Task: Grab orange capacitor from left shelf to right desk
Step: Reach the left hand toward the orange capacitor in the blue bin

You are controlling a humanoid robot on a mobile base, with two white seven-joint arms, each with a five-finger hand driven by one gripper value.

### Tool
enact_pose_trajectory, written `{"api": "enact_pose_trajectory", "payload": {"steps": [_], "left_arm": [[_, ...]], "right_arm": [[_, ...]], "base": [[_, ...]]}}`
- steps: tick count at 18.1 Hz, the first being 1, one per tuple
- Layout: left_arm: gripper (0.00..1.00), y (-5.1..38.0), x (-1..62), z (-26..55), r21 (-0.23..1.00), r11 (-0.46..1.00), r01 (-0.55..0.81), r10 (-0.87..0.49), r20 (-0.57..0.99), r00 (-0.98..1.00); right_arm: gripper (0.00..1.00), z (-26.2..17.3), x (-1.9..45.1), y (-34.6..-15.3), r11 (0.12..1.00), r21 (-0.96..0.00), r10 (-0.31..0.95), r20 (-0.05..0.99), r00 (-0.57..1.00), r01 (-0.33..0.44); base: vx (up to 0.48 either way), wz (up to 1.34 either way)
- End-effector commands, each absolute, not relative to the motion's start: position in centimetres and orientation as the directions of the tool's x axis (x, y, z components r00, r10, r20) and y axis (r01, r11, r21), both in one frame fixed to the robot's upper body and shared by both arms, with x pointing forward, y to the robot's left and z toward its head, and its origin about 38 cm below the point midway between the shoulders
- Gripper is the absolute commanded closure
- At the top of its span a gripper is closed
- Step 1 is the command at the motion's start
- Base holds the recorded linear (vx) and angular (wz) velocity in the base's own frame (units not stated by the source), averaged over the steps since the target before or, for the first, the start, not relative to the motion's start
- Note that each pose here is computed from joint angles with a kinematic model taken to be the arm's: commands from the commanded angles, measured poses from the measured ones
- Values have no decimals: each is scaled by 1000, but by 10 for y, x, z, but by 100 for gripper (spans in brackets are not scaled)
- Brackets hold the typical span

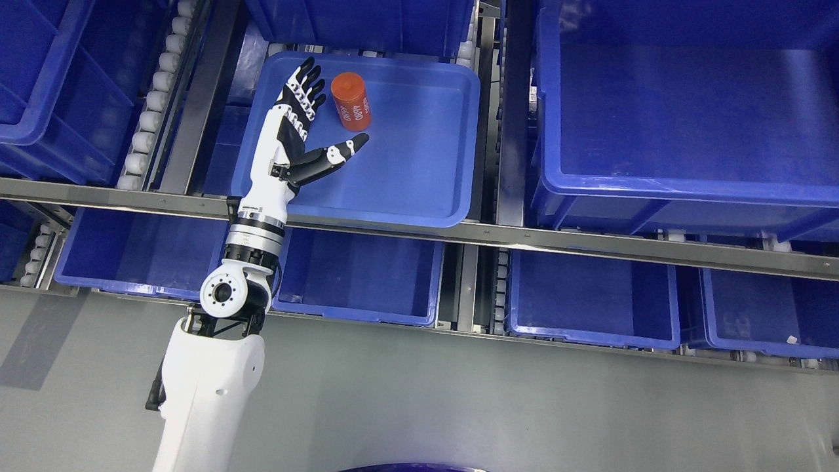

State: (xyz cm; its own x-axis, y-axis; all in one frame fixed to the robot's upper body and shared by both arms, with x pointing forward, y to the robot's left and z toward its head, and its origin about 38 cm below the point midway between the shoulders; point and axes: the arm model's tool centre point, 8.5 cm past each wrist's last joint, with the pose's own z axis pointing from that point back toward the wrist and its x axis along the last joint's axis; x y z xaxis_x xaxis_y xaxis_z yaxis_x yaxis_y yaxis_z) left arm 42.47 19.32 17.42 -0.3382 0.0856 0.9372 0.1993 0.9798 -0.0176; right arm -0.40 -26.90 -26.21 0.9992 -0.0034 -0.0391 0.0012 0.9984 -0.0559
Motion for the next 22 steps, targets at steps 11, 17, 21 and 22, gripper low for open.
{"api": "enact_pose_trajectory", "payload": {"steps": [11, 17, 21, 22], "left_arm": [[2, 223, 482, 153, 169, 968, 187, -125, 965, -229], [4, 205, 492, 130, 188, 949, 254, -151, 975, -161], [9, 199, 504, 143, 193, 946, 260, -148, 972, -183], [11, 195, 505, 146, 191, 945, 267, -144, 972, -188]], "right_arm": [[0, -261, -18, -280, 997, -74, -17, -49, 999, 13], [0, -261, -18, -280, 997, -74, -17, -49, 999, 13], [0, -261, -18, -280, 997, -74, -17, -49, 999, 13], [0, -261, -18, -280, 997, -74, -15, -49, 999, 12]], "base": [[1, 0], [0, 0], [0, 0], [0, 0]]}}
